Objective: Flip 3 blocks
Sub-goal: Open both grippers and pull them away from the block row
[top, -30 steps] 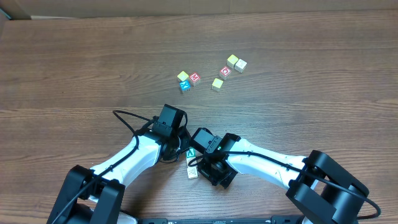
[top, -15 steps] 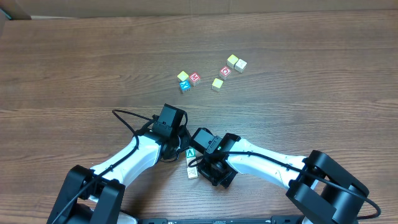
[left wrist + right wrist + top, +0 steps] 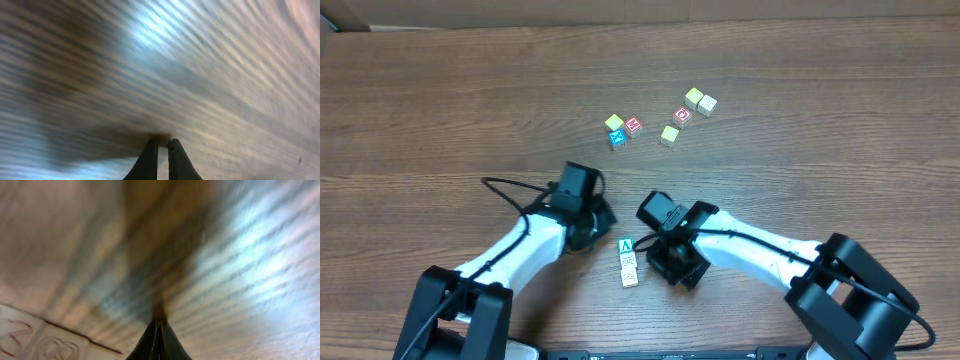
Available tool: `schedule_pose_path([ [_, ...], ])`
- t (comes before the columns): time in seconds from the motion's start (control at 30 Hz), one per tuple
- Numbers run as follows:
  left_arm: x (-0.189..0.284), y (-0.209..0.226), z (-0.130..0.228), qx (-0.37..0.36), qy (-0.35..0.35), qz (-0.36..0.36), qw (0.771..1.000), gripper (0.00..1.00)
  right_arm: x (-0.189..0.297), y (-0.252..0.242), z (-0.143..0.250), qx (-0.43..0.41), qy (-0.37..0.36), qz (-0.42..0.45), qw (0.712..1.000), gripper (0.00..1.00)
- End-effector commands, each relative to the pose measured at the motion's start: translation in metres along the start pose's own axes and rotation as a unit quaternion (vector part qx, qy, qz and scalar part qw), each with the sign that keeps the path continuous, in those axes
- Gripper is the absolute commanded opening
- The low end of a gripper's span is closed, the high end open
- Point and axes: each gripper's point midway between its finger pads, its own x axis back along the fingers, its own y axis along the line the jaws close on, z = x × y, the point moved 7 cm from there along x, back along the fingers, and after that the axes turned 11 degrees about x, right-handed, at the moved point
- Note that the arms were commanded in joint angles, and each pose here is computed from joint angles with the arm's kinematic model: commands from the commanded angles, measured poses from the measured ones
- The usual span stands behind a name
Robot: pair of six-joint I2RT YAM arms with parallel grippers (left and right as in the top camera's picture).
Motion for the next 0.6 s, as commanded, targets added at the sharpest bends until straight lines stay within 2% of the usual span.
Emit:
schedule_pose_path([
  [0.0,-0.004,0.022,-0.015,0.013,-0.006,-0.027,1.0,0.04,-0.003,-0.012,-0.023,0.005,-0.042,0.022,0.999,0.04],
  [0.13,-0.001,0.034,-0.032,0.047,-0.006,-0.025,0.999,0.04,0.001,-0.015,-0.042,0.018,-0.051,0.015,0.998,0.04],
  [0.4,0.013,0.051,-0.065,0.091,0.014,0.026,0.995,0.04,0.014,-0.026,-0.083,0.019,-0.074,0.0,0.997,0.04],
  [0.57,0.051,0.057,-0.1,0.103,-0.002,0.048,0.994,0.04,0.04,-0.039,-0.119,0.027,-0.098,-0.026,0.994,0.04],
])
